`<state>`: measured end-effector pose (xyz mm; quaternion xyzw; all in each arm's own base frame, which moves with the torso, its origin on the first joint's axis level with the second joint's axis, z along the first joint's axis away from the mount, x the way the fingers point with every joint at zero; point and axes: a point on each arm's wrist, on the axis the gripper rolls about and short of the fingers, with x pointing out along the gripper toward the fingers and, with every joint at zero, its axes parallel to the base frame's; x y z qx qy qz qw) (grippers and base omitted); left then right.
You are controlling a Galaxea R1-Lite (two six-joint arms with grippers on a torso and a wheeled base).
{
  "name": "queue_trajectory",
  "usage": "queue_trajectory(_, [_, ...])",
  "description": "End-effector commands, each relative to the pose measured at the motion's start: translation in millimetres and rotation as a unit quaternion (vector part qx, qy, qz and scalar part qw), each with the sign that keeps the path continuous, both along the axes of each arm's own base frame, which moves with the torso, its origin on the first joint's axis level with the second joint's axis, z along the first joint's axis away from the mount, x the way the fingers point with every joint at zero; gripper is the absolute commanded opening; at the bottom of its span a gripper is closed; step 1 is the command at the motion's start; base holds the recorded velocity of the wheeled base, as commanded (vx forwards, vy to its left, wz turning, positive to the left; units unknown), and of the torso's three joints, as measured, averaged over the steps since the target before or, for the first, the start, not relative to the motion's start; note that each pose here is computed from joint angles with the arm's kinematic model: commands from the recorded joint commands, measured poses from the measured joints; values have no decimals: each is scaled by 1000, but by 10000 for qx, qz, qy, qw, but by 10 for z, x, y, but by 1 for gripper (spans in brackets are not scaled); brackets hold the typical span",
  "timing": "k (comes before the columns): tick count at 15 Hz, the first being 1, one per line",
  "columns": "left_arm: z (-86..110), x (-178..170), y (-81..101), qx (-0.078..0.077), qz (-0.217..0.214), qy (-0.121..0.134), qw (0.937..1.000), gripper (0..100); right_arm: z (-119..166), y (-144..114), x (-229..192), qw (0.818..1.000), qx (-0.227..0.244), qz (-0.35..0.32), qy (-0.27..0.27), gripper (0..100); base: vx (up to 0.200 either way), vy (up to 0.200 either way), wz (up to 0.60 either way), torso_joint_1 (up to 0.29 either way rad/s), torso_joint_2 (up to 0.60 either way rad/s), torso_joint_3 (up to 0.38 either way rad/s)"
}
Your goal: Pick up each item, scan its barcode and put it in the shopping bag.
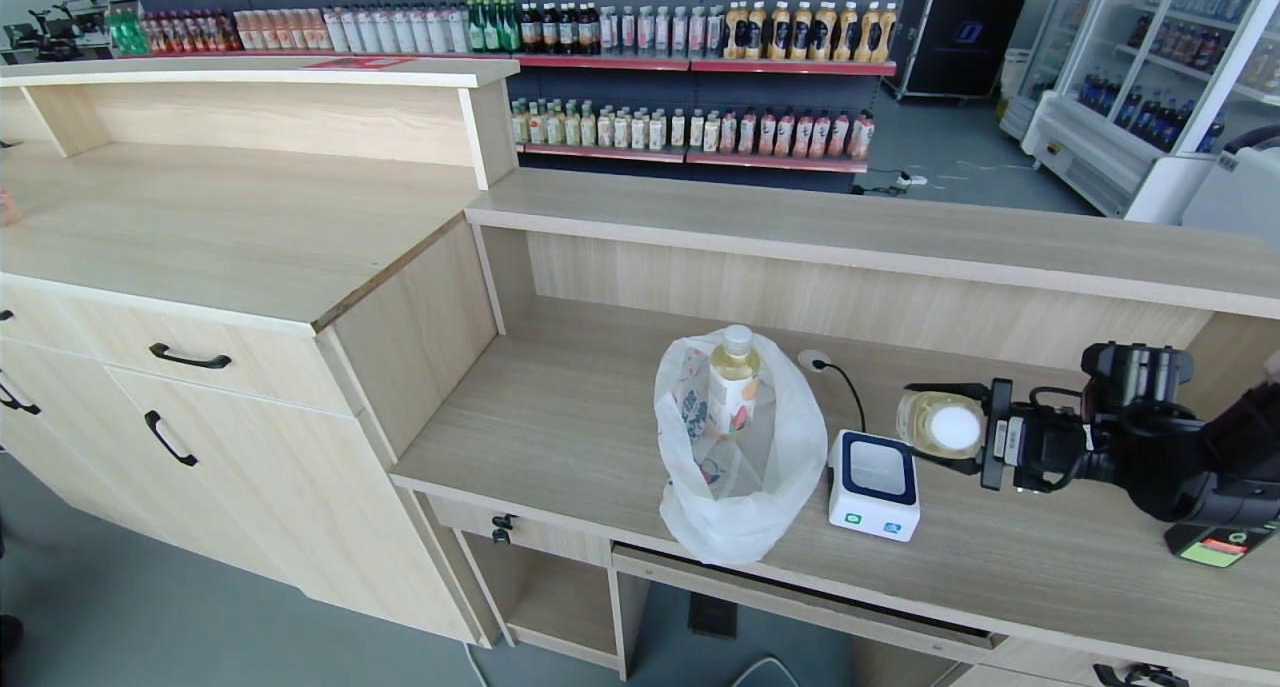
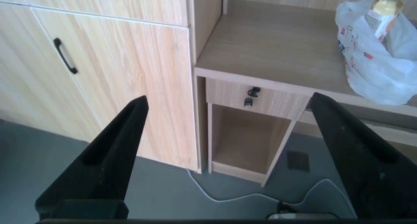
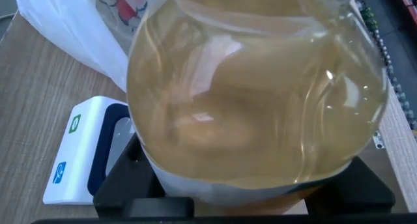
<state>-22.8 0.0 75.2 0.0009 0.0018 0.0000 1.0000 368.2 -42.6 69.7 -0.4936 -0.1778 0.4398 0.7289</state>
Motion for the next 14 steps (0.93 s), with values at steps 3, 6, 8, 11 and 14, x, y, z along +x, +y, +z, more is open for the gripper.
queue_trajectory(3, [0, 0, 0, -1, 0, -3, 10000, 100, -48, 38, 40, 10000, -8, 61, -43, 0, 0, 0, 0, 0, 0, 0])
queue_trajectory(6, [0, 0, 0, -1, 0, -3, 10000, 100, -59, 36, 51, 10000, -10, 61, -58, 0, 0, 0, 0, 0, 0, 0])
queue_trajectory(8, [0, 0, 0, -1, 0, -3, 10000, 100, -85, 35, 59, 10000, -9, 62, -34, 0, 0, 0, 0, 0, 0, 0])
queue_trajectory(11, [0, 0, 0, -1, 0, -3, 10000, 100, -121, 33, 68, 10000, -3, 62, 4, 0, 0, 0, 0, 0, 0, 0])
queue_trajectory(14, [0, 0, 0, -1, 0, -3, 10000, 100, -142, 32, 74, 10000, 6, 61, 41, 0, 0, 0, 0, 0, 0, 0])
